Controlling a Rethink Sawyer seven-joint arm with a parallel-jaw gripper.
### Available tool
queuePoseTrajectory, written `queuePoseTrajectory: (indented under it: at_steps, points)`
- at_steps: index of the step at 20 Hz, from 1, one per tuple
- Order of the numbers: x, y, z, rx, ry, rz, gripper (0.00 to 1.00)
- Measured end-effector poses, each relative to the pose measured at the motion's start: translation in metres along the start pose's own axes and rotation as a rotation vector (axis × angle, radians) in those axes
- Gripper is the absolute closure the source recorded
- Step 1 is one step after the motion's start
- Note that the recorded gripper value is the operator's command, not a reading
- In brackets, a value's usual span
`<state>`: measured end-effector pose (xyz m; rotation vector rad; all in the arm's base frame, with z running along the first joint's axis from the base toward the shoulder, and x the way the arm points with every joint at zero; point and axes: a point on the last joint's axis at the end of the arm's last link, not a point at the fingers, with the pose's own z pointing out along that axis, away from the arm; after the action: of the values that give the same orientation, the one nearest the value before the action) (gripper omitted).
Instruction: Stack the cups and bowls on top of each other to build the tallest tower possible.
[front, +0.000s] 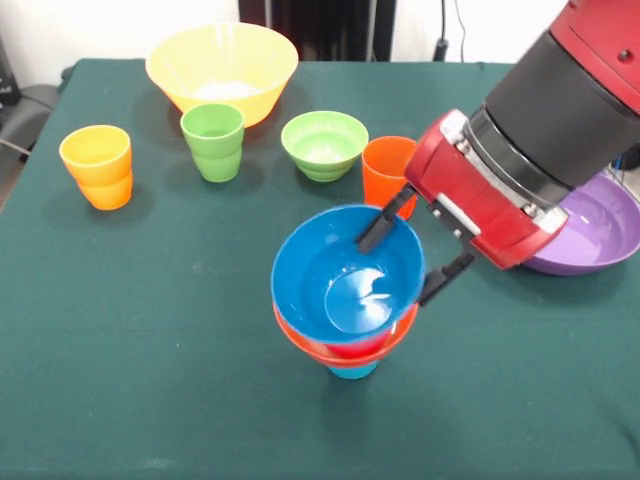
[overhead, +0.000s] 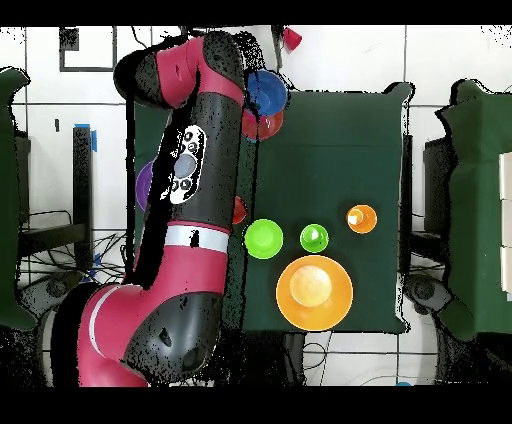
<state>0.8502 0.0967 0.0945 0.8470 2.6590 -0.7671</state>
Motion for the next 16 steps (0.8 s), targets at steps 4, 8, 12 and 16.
queuePoseTrajectory:
  at_steps: [4, 8, 12, 16]
  points:
    - [-0.01, -0.012, -0.012, -0.001, 0.002, 0.022, 0.0]
    - [-0.027, -0.025, -0.036, -0.013, -0.011, 0.049, 0.0]
    - [-0.043, -0.035, -0.062, -0.029, -0.028, 0.073, 0.0]
    - [-0.059, -0.048, -0.087, -0.042, -0.041, 0.099, 0.0]
